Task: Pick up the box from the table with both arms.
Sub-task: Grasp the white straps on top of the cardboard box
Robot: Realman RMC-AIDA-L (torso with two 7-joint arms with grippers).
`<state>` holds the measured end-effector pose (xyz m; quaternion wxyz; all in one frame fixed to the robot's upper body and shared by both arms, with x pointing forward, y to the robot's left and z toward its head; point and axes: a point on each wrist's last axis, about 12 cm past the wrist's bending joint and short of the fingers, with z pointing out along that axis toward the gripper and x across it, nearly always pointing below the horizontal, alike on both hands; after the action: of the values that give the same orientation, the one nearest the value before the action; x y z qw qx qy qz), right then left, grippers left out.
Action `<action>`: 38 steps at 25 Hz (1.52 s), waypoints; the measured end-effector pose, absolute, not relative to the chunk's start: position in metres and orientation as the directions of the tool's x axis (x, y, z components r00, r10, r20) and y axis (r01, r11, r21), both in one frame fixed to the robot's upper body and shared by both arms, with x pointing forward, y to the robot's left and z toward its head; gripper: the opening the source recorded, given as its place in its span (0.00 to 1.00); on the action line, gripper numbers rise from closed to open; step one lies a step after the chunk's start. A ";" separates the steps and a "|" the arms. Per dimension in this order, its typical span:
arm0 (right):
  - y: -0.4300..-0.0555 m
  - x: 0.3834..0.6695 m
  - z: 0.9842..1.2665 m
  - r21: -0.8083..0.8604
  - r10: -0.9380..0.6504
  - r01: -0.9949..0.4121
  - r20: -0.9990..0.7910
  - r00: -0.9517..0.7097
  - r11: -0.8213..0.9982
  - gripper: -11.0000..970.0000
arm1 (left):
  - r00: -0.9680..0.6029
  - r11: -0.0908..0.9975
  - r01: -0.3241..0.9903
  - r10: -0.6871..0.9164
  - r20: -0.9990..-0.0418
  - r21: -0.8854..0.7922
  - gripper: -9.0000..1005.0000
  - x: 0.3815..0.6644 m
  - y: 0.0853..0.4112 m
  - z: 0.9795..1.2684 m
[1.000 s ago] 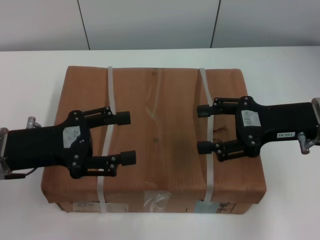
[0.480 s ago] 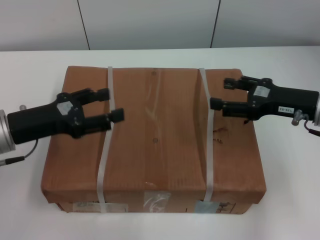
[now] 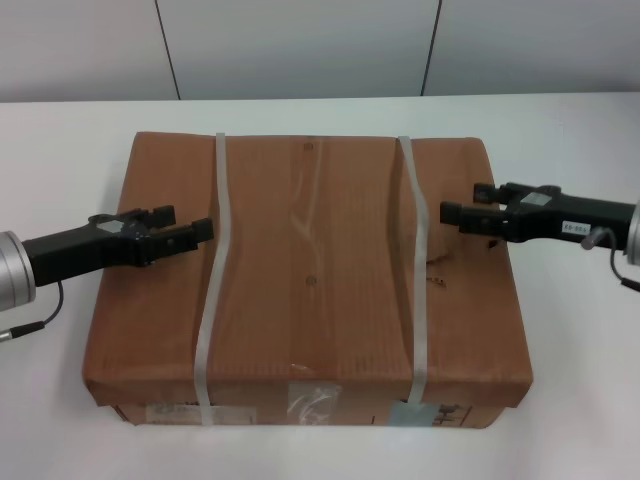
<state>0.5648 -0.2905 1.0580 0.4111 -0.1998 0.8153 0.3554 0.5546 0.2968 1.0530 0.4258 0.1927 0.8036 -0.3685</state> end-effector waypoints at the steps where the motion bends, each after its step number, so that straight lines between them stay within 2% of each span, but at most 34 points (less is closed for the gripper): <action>1: -0.289 0.565 1.056 0.423 -0.033 -0.610 -0.804 -0.594 0.670 0.87 | -0.569 0.661 0.615 -0.006 -0.822 -0.430 0.82 0.555 0.297 1.052; 24: -0.235 0.570 1.040 0.458 -0.104 -0.625 -0.750 -0.653 0.632 0.84 | -0.639 0.641 0.598 0.018 -0.769 -0.481 0.82 0.567 0.276 1.050; 38: -0.219 0.575 1.040 0.443 -0.136 -0.643 -0.750 -0.648 0.625 0.83 | -0.666 0.604 0.638 0.121 -0.736 -0.478 0.81 0.579 0.245 1.051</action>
<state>0.5752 -0.2188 1.0400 0.3483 -0.2341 0.8314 0.3642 0.5793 0.2448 1.0513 0.3387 0.2287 0.8290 -0.3817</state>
